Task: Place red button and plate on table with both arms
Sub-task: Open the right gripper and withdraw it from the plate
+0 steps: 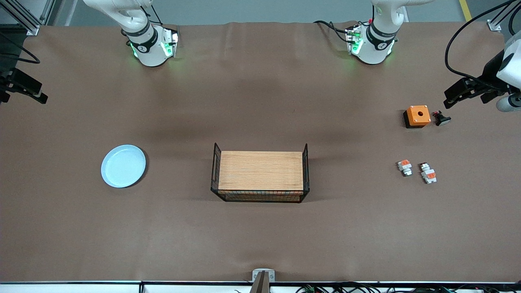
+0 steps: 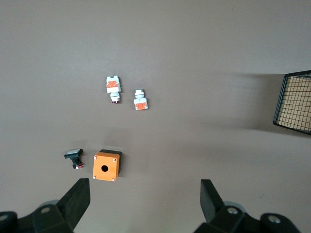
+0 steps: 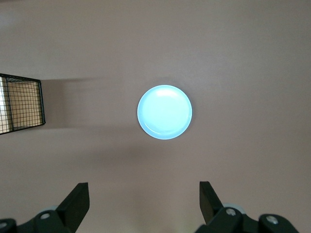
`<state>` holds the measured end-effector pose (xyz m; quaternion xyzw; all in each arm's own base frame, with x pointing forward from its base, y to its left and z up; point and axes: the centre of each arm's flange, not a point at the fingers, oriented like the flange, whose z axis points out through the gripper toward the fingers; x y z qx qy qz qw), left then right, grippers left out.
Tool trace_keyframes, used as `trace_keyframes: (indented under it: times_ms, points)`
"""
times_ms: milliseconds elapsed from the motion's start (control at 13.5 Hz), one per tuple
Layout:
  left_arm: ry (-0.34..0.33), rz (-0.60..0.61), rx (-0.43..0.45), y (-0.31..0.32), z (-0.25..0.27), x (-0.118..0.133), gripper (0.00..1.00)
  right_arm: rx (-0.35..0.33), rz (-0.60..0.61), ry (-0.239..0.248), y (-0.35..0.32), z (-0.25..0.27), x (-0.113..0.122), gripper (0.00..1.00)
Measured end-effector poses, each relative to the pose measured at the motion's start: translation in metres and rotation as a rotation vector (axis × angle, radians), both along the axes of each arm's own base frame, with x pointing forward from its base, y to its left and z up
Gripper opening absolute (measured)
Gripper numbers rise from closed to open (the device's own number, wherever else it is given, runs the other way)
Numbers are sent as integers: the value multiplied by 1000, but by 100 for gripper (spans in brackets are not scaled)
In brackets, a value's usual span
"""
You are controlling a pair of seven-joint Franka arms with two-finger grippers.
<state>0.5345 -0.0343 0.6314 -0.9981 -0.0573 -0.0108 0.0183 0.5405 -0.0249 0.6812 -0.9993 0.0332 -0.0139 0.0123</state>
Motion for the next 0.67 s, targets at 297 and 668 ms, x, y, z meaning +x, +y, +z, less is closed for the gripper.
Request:
trace_keyframes:
  times_ms: [297,668]
  points:
    - [0,-2,0,-1,0,0,100,1,4,13,2,3,-3,100]
    - [0,-6,0,-3,0,0,100,1,3,15,1,3,-3,100]
